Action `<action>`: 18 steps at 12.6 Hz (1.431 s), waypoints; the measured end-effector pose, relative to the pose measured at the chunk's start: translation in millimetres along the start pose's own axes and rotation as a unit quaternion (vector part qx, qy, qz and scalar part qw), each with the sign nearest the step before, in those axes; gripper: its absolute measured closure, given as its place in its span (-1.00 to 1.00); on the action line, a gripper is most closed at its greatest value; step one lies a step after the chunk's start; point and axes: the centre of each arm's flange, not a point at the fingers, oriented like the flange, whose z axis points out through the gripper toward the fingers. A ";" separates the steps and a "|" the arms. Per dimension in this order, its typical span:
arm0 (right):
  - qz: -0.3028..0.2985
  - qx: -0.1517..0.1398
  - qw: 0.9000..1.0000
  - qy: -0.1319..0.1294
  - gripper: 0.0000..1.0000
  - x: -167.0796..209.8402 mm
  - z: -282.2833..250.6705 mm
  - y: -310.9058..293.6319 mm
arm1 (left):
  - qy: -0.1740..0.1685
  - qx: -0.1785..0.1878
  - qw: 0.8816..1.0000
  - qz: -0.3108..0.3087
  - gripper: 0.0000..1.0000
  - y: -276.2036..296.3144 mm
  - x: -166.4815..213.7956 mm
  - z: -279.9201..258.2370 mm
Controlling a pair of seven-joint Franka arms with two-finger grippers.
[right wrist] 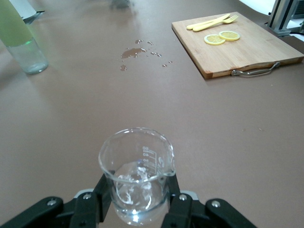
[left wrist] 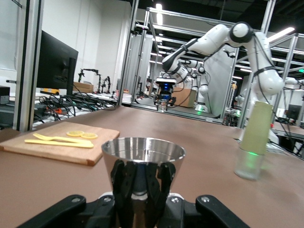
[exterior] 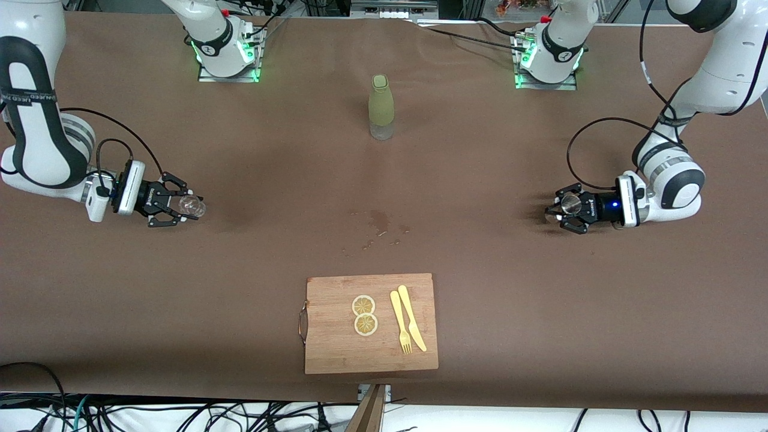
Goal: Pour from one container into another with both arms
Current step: 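Carry the beaker and jigger back apart to their original spots, then set down the beaker and jigger and open both grippers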
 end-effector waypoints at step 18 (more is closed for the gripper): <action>0.001 -0.032 0.999 0.031 -0.59 -98.2 28.4 22.2 | -0.001 -0.018 0.999 0.043 0.81 16.5 -68.4 -96.1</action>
